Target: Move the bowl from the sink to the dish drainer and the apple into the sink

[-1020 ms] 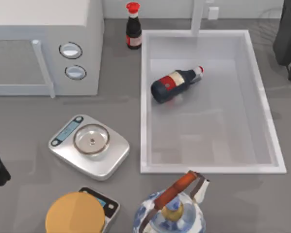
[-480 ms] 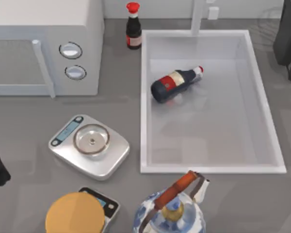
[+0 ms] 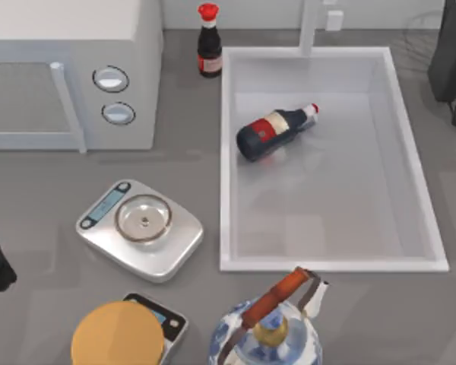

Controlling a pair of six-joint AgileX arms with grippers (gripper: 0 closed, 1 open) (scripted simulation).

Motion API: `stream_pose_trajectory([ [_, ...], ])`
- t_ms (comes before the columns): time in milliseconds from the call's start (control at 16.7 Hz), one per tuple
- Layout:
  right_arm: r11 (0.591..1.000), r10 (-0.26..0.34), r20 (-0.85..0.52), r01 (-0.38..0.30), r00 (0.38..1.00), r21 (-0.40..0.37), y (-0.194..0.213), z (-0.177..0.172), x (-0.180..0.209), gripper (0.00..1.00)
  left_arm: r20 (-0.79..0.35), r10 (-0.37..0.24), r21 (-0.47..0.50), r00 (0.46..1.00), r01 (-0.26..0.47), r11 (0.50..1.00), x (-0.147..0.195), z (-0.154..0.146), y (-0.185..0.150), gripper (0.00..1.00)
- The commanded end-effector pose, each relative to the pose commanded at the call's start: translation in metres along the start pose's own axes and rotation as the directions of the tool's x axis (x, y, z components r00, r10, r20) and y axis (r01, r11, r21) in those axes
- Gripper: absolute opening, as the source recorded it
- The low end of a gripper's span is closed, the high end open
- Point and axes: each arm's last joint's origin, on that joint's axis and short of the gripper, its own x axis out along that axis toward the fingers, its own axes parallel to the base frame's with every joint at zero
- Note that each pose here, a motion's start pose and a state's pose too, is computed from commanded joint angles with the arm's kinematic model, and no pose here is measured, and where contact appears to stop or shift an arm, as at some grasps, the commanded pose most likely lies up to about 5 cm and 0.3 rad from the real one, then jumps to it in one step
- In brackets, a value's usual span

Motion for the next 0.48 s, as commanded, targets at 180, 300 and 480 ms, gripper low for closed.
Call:
stream_pose_trajectory([
  [180, 1.000, 0.000, 0.000, 0.000, 1.000, 0.000, 0.0000, 0.0000, 0.0000, 0.60, 0.000, 0.000, 0.000, 1.000, 0.000, 1.000, 0.0000, 0.0000, 0.0000, 1.00],
  [300, 1.000, 0.000, 0.000, 0.000, 1.000, 0.000, 0.0000, 0.0000, 0.0000, 0.75, 0.000, 0.000, 0.000, 1.000, 0.000, 1.000, 0.0000, 0.0000, 0.0000, 1.00],
  [480, 1.000, 0.000, 0.000, 0.000, 1.000, 0.000, 0.0000, 0.0000, 0.0000, 0.98, 0.000, 0.000, 0.000, 1.000, 0.000, 1.000, 0.0000, 0.0000, 0.0000, 1.00],
])
